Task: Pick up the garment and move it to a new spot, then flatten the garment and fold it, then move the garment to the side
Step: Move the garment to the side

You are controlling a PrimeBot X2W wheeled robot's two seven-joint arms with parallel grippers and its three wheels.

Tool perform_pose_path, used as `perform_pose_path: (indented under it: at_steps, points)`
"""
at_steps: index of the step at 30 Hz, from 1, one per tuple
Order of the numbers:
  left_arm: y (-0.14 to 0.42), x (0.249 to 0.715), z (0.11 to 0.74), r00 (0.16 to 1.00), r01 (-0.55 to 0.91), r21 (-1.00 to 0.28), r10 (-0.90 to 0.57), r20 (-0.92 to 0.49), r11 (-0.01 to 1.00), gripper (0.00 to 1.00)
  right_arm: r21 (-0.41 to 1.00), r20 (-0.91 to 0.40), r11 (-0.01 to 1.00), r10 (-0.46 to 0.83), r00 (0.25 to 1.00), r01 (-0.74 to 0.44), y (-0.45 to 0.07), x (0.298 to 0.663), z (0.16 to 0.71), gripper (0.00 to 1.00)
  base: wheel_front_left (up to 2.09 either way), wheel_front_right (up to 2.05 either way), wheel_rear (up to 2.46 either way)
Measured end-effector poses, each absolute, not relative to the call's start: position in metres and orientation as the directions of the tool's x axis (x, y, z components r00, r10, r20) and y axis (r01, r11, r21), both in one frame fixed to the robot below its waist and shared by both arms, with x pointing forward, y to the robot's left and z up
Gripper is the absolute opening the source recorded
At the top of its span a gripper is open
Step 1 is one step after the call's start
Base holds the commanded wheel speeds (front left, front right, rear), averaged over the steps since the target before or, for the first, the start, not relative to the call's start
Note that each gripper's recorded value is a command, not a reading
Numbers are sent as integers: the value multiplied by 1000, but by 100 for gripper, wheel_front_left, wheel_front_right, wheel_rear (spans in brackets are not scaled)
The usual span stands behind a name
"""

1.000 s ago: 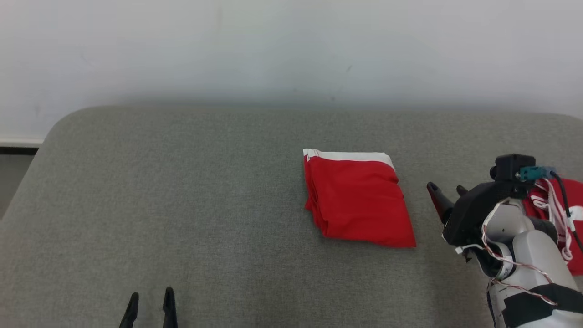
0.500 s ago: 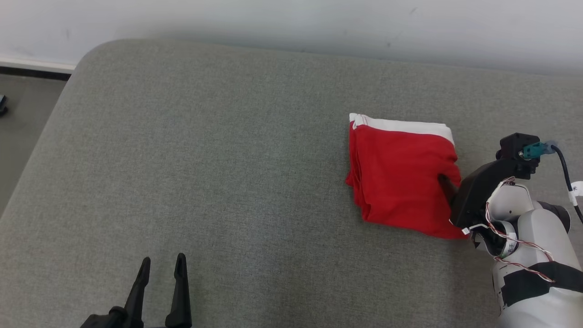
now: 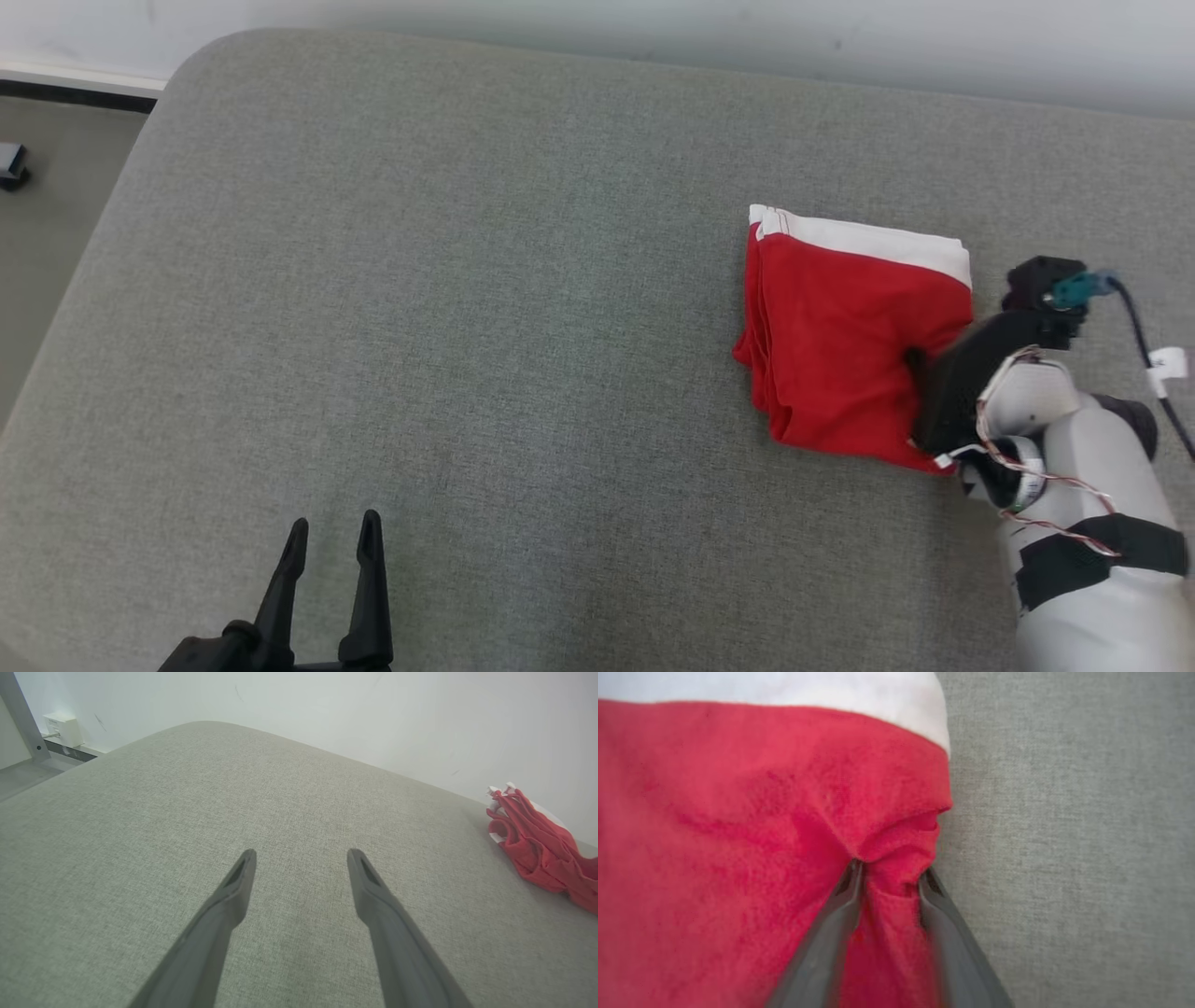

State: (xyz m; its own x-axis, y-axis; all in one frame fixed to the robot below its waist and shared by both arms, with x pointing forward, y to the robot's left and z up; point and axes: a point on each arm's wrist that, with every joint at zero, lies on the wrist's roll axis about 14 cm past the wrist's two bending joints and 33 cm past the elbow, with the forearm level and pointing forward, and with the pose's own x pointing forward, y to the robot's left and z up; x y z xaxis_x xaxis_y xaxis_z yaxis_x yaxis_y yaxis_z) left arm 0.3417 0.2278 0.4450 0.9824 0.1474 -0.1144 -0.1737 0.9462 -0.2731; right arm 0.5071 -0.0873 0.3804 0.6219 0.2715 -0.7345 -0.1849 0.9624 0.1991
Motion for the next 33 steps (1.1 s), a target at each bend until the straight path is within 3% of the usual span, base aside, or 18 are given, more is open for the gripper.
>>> perform_pose_path:
  at_steps: [6,14,27,33]
  points:
    - [222,348,453,988,-149,-284,131,-83,947,100,130,-746,950,282,604,-283,-79,497,393,0,0,0,0]
    - [194,367,464,998,-55,-320,46,-38,946,100,-189,-744,876,167,647,-444,-133,483,438,0,0,0,0]
    - [136,403,463,992,116,-335,-129,-17,935,100,-411,-693,811,19,721,-416,-216,467,489,0,0,0,0]
    - [116,422,459,982,175,-330,-189,-9,928,100,-467,-670,813,-69,739,-347,-263,472,497,0,0,0,0]
